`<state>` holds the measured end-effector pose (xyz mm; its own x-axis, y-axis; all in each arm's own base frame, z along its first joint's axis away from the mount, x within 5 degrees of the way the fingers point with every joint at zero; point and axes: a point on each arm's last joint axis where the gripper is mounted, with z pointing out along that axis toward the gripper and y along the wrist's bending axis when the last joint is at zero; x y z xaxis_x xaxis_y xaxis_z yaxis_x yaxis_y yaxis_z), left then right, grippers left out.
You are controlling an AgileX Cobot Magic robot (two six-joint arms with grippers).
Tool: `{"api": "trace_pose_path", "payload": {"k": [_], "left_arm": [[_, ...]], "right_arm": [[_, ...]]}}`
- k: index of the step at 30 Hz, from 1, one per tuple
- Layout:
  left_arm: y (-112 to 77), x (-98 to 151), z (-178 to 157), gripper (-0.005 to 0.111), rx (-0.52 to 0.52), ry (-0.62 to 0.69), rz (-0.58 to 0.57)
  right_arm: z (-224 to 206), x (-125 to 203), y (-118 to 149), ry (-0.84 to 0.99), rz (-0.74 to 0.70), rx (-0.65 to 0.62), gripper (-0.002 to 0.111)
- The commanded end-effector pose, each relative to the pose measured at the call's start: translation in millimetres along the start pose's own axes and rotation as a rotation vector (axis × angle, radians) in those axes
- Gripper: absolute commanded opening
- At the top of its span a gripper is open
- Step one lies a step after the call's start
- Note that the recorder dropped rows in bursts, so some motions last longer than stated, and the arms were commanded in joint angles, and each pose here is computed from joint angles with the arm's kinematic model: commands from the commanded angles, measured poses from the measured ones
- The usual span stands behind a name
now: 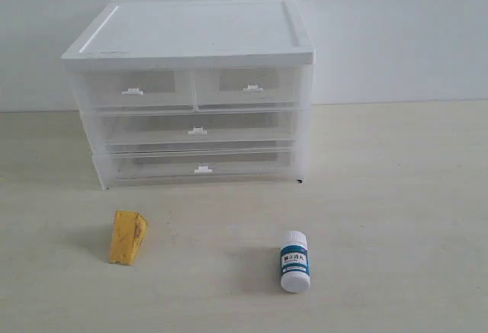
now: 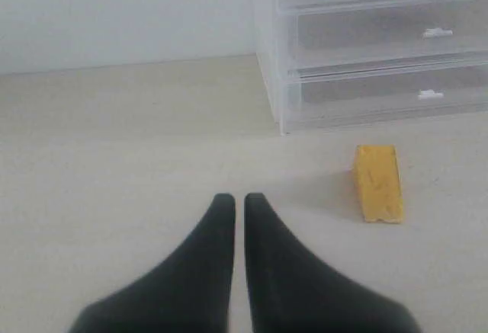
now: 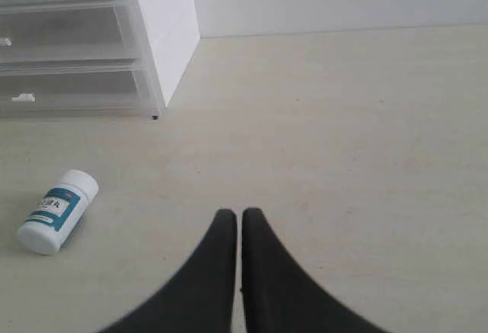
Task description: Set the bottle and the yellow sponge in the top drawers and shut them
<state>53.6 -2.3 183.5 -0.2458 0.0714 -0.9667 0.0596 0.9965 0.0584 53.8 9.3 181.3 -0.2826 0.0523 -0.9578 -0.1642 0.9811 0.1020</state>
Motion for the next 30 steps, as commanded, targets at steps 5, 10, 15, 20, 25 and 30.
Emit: {"api": "trace_pose_path", "payload": {"k": [5,10,15,20,25,30], "left_arm": [[-3.4,0.6,0.1,0.004,0.039,0.001,-0.207],[-7.7,-2.4,-0.2,0.004,0.093,-0.012,-0.515],[-11.3,-3.9,-0.7,0.004,0.140,-0.004,-0.738],[-14.8,-5.4,-1.3,0.004,0.184,0.007,-0.863],[-14.9,-5.9,-1.3,0.004,0.188,0.003,-0.878],[-19.2,-11.5,-2.8,0.004,0.269,0.000,-1.130]], "right_arm": [[-0.4,-1.2,0.0,-0.015,0.004,0.001,0.000],[-0.4,-1.2,0.0,-0.015,0.004,0.001,0.000],[-0.4,-1.2,0.0,-0.015,0.004,0.001,0.000],[-0.4,-1.2,0.0,-0.015,0.004,0.001,0.000],[-0.4,-1.2,0.0,-0.015,0.004,0.001,0.000],[-0.4,-1.2,0.0,-0.015,0.004,0.001,0.000]]}}
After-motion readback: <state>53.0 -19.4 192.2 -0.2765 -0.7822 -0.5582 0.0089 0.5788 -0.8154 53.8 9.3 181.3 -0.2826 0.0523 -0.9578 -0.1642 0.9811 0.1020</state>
